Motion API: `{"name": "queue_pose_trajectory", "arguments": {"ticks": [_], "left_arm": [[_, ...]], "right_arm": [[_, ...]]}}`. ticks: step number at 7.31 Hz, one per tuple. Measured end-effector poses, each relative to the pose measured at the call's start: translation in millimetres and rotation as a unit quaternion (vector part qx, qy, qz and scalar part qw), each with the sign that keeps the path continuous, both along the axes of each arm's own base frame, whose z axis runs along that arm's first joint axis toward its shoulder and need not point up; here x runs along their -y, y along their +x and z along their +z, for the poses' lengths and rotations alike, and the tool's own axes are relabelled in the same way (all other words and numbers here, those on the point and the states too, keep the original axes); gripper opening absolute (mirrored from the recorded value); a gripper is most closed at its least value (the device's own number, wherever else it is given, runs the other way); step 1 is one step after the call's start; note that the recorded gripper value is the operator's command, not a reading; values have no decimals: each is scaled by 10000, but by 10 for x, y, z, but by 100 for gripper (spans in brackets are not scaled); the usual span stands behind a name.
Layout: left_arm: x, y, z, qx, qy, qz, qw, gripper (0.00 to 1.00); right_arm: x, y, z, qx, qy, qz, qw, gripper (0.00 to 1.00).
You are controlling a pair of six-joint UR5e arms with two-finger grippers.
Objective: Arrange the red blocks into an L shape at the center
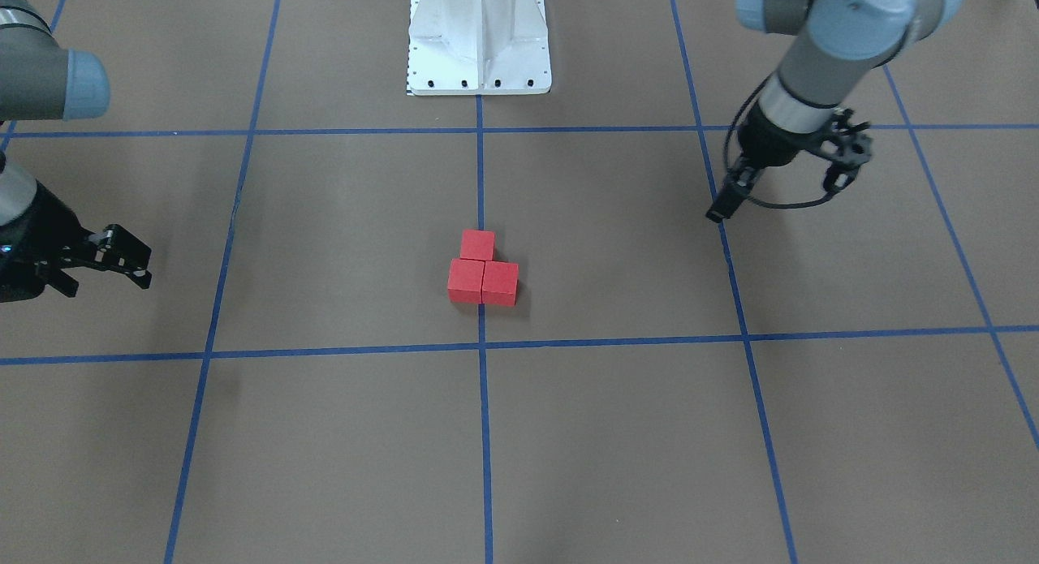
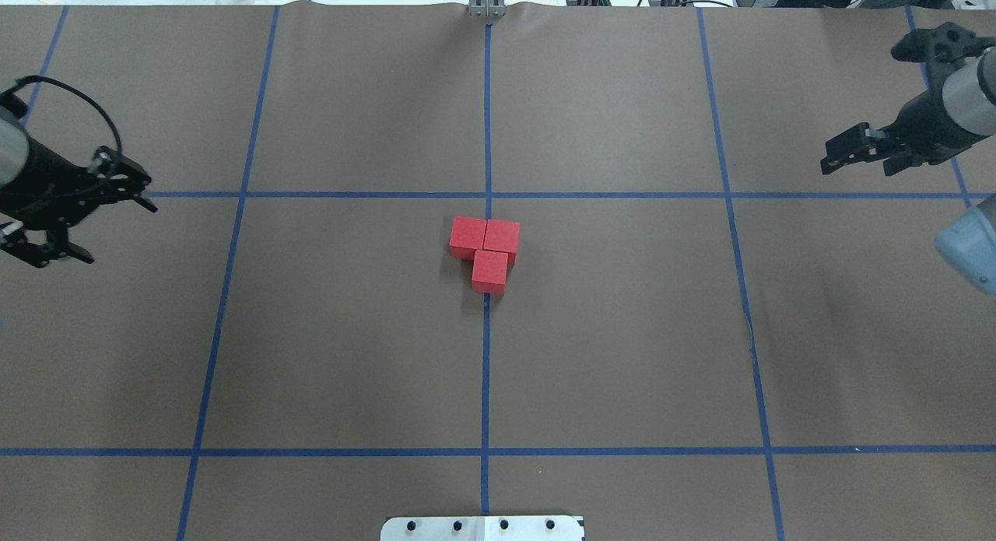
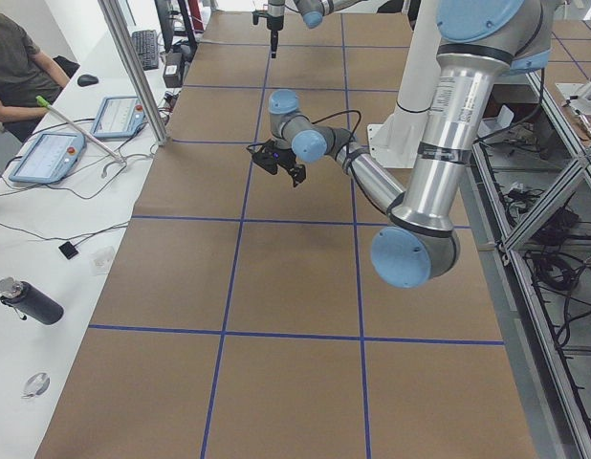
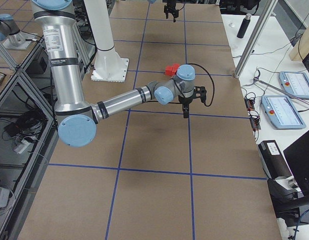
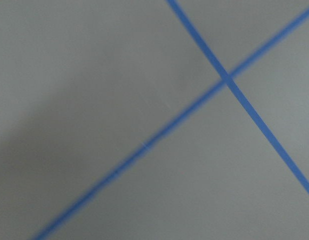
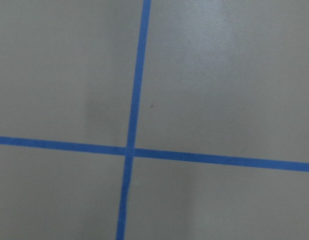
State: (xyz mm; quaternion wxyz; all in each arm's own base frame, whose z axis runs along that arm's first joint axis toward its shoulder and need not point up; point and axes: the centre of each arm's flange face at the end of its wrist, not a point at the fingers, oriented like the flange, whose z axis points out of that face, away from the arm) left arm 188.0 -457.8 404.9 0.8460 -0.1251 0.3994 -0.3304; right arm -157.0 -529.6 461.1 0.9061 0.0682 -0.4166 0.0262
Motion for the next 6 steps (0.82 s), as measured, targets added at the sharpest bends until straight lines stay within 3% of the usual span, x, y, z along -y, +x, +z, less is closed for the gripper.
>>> {"name": "queue_pose_trajectory", "arguments": {"ticks": [2, 4, 6], "left_arm": [[-81, -975, 665, 264, 801, 542, 9950, 100], [-146, -1742, 1376, 283, 1504, 1206, 9808, 100], [-139, -2221, 1848, 306, 1985, 1563, 9671, 100]], "right_arm": [[-173, 806, 396, 14, 138, -34, 9999, 99], [-408, 1361, 821, -145, 367, -207, 9990, 99], [-495, 1685, 1027, -307, 388, -385, 9980, 99]]}}
